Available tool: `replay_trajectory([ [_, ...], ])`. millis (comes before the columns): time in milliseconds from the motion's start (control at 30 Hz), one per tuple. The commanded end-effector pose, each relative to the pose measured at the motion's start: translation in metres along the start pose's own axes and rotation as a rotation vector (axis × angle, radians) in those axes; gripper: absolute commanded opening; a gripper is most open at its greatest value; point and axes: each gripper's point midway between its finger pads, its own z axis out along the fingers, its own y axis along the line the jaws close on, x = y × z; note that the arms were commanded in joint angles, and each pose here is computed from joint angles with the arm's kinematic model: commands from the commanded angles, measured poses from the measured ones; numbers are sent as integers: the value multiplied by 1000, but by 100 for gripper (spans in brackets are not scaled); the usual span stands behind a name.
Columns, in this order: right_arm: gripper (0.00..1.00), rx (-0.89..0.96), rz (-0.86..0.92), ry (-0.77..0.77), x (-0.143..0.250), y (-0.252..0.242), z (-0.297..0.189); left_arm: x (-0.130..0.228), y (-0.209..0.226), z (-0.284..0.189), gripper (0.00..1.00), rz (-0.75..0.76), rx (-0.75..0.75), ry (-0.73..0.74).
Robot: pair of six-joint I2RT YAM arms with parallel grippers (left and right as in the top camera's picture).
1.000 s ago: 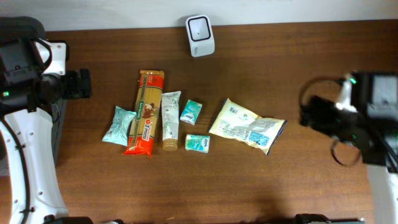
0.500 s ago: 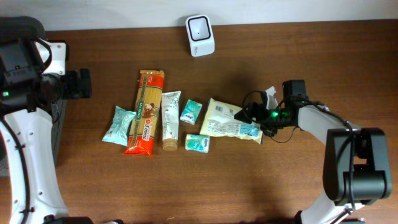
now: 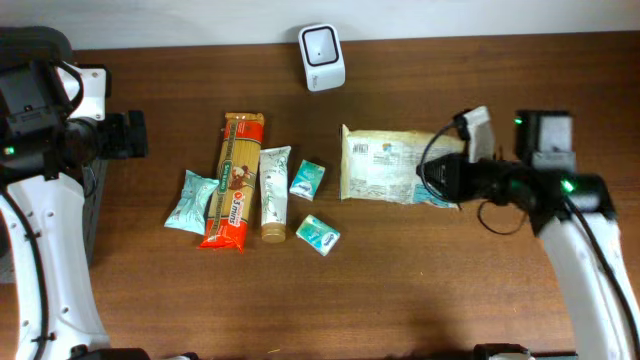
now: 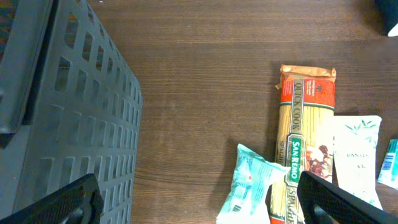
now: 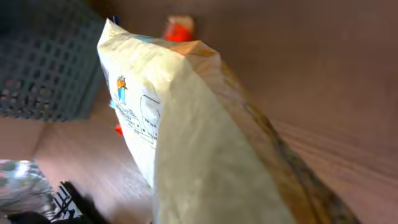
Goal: Scan the item barcode
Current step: 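Grasp wipes pack edge with right gripper and lift it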
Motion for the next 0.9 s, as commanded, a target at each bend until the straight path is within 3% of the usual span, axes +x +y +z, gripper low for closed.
replay_trajectory([
  [0,4,-104,-68,-47,-5,32,-17,-3,1,-3,99,17,-2,-12],
  [233,4,-182,-59,20,6,59,-1,-3,1,-3,99,17,-2,-12],
  [867,4,-163,-58,129,17,59,40,-3,1,-3,99,17,-2,-12],
])
